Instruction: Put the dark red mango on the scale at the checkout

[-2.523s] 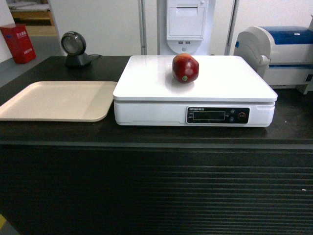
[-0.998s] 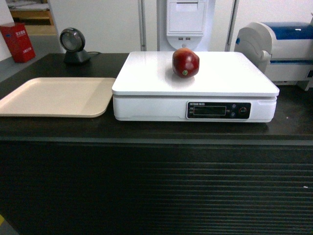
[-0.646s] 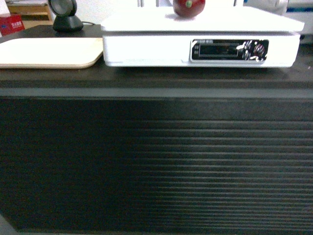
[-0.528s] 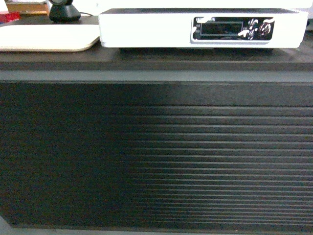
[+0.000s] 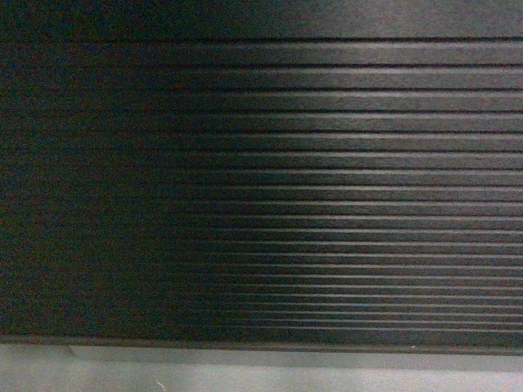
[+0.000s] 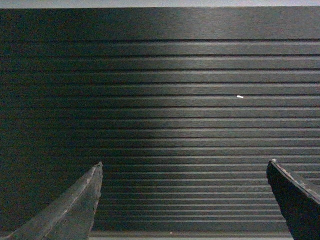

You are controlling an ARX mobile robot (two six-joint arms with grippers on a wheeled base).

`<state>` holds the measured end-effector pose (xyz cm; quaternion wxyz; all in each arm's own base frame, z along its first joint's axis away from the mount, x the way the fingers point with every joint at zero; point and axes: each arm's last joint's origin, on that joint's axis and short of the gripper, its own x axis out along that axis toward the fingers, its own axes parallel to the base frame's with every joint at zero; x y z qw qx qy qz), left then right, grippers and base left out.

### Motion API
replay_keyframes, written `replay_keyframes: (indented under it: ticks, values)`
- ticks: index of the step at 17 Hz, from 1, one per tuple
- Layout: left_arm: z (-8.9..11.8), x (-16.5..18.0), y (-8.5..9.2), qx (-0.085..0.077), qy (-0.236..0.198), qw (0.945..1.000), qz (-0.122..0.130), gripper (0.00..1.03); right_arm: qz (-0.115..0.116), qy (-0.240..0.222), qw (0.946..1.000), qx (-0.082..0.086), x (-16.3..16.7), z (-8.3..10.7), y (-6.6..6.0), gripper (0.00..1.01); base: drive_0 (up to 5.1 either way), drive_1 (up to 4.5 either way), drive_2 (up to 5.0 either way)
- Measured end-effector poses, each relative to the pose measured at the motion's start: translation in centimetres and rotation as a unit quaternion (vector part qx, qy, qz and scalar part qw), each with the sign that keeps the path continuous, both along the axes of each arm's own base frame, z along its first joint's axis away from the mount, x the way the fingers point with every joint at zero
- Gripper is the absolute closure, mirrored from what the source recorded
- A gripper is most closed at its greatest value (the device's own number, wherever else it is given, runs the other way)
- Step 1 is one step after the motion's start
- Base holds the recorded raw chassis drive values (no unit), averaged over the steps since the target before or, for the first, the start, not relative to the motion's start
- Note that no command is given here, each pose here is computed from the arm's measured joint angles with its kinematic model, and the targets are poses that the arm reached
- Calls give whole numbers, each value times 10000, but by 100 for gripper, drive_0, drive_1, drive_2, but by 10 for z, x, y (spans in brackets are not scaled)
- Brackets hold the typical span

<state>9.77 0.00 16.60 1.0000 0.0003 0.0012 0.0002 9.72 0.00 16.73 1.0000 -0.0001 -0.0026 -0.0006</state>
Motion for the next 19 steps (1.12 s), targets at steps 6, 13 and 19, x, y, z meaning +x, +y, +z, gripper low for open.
replay_keyframes:
  ticks: [6,13,19]
  values:
    - [0,0,0,0,23,10000,0,5,4,17,10000,-4,0,0,0,3,0,0,0]
    - [0,0,0,-2,15,10000,0,5,4,10,10000,-2,0,0,0,3,0,0,0]
    - [0,0,0,-2,13,10000,0,5,4,10,10000,-2,0,0,0,3,0,0,0]
